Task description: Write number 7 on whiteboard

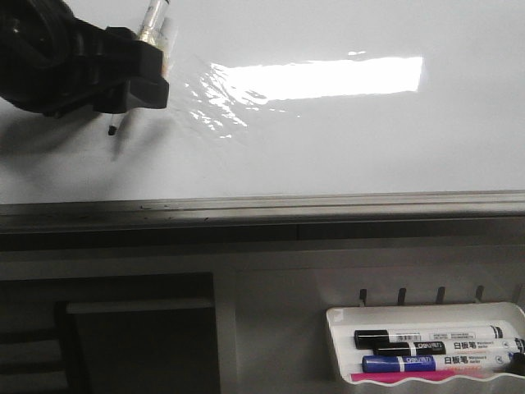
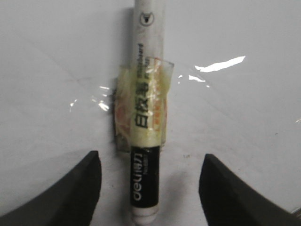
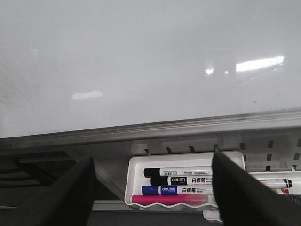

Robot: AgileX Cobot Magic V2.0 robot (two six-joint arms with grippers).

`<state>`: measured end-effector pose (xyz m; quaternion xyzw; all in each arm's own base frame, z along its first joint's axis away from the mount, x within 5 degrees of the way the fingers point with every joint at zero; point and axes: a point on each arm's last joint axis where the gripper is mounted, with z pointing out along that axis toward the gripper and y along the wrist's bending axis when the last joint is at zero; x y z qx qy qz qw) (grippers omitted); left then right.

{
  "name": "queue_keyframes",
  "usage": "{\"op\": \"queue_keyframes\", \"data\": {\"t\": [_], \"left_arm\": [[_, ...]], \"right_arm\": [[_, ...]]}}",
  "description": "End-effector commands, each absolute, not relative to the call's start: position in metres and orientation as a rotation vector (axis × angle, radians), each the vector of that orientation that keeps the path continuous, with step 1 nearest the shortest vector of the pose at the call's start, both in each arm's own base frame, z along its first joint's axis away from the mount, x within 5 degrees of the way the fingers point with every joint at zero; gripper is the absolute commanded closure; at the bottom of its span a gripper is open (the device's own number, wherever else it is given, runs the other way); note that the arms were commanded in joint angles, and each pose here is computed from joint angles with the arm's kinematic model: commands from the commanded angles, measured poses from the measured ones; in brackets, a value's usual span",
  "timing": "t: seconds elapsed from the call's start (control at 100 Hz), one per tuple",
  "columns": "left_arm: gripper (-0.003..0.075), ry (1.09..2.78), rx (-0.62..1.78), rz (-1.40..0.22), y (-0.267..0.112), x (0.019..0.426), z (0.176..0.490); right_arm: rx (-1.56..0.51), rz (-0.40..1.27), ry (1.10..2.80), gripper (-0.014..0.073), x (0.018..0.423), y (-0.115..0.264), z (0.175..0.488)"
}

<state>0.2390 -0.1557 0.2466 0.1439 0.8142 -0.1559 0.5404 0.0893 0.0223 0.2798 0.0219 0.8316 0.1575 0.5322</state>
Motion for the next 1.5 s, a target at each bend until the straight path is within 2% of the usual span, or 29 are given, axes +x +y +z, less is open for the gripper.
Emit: {"op": "queue_keyframes", "data": {"t": [0.0,0.15,0.35,0.37,0.66,0.83,1.0,1.19,1.49], "left_arm": [[0.0362,1.824,0.306,-0.352,-0.157,0.246,0.263],[0.0482,1.816,0.302,-0.345,-0.157,0.248,0.262],[0.0734,1.826,0.308,-0.348,-0.157,0.247,0.262],[0.0740,1.825,0.310,-0.347,-0.157,0.247,0.262],[0.0741,1.845,0.390,-0.392,-0.156,0.233,0.274],[0.0741,1.831,0.499,-0.410,-0.152,0.217,0.289],[0.0741,1.856,0.665,-0.406,-0.148,0.196,0.297],[0.0741,1.795,0.901,-0.417,-0.161,0.168,0.303],[0.0741,1.689,1.130,-0.505,-0.191,0.132,0.302]], "right_arm": [[0.060,0.370,1.885,0.0137,0.094,0.021,0.297],[0.060,0.371,1.887,0.0137,0.094,0.021,0.297],[0.059,0.371,1.888,0.0137,0.094,0.021,0.297],[0.059,0.371,1.888,0.0137,0.094,0.021,0.297],[0.060,0.422,1.940,0.0137,0.093,0.025,0.296],[-0.111,0.469,2.012,0.0137,0.100,0.036,0.311],[-0.299,0.661,2.058,0.0137,0.117,0.055,0.334],[-0.427,0.917,2.054,0.0137,0.143,0.074,0.351],[-0.510,1.135,2.102,0.0137,0.180,0.087,0.361]]}}
